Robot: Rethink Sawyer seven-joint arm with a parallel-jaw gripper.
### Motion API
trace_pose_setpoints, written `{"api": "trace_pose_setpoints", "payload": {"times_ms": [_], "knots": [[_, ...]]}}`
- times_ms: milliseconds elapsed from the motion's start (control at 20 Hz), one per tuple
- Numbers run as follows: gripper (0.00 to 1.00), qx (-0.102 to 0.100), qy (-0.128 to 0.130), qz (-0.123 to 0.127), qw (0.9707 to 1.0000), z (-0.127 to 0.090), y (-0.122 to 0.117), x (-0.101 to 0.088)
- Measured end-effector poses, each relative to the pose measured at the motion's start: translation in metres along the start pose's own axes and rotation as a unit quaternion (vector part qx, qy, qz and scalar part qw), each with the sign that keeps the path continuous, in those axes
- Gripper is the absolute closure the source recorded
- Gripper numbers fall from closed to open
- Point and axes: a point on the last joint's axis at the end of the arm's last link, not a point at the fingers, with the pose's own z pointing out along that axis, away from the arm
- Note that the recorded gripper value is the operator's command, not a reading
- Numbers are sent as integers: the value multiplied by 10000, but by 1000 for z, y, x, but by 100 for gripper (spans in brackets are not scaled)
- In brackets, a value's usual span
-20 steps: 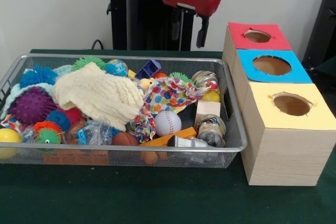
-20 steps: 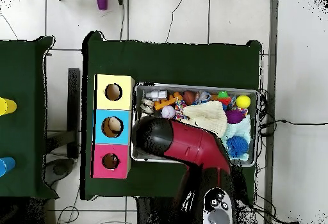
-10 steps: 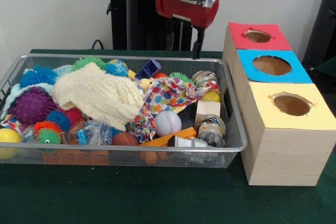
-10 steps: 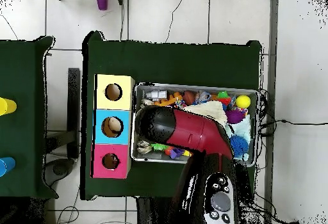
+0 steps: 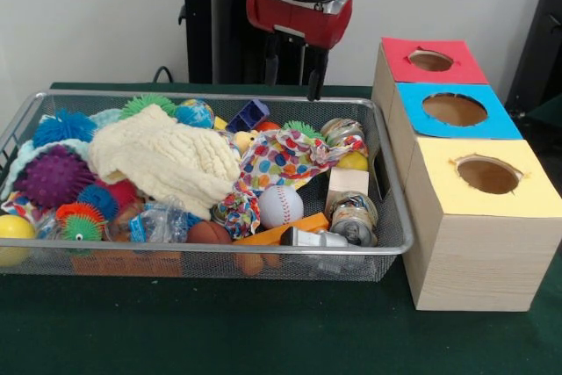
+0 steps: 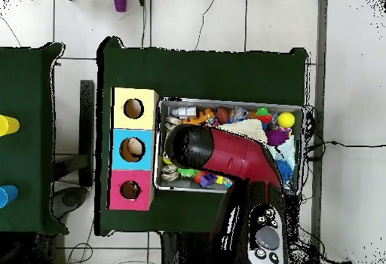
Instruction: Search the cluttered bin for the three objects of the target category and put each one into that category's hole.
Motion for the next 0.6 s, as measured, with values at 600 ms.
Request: {"api": "trace_pose_setpoints", "payload": {"times_ms": [600], "knots": [[0, 90, -238, -77, 9996, 12, -14, -2]]}}
